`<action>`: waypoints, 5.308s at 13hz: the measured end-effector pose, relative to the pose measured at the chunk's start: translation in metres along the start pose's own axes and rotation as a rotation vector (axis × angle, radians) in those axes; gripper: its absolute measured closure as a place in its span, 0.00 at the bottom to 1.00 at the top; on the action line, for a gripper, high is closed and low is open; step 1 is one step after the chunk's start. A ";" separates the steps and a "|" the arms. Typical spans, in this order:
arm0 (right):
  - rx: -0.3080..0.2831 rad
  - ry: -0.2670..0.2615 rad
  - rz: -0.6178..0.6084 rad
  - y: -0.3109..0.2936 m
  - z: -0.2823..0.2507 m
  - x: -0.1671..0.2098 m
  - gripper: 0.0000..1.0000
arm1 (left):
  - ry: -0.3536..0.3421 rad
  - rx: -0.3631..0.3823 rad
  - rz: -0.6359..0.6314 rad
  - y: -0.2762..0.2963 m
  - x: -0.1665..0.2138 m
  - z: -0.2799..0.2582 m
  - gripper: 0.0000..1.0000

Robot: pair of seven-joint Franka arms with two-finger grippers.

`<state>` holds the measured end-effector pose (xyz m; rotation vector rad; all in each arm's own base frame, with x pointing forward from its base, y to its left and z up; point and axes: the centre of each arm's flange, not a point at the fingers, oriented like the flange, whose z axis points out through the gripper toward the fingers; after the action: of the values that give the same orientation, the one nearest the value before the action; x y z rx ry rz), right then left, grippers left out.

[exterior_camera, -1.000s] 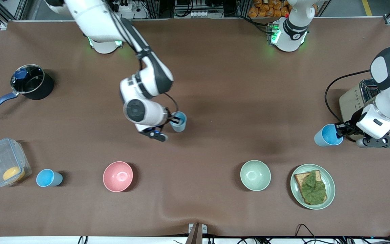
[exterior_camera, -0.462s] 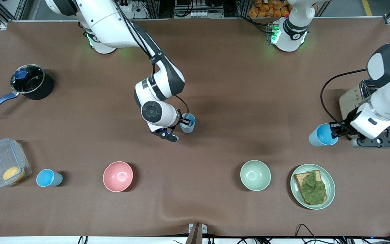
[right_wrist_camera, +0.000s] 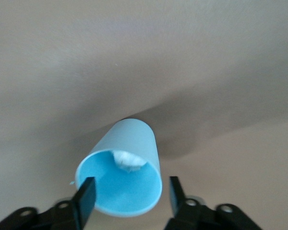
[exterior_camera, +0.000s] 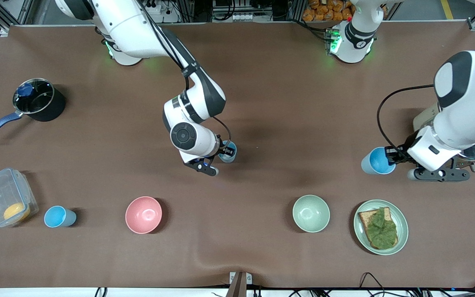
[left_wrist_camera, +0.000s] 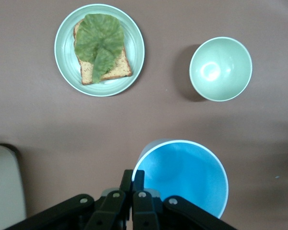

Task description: Stack blue cups with both arms

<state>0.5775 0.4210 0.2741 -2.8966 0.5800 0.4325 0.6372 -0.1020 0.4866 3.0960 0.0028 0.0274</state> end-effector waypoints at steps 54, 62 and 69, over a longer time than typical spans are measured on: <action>-0.166 0.243 -0.325 0.386 -0.397 0.034 0.00 | 0.241 -0.010 -0.524 0.175 -0.034 -0.074 0.00; -0.166 0.239 -0.324 0.386 -0.397 0.034 0.00 | 0.082 -0.025 -0.217 -0.006 -0.030 -0.129 0.00; -0.167 0.236 -0.324 0.386 -0.396 0.034 0.00 | 0.000 -0.004 -0.200 -0.045 -0.088 -0.179 0.00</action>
<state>0.5529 -0.0256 0.6017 -3.1453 0.0976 0.0992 0.5459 -0.0490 0.6619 3.0744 0.3115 0.0197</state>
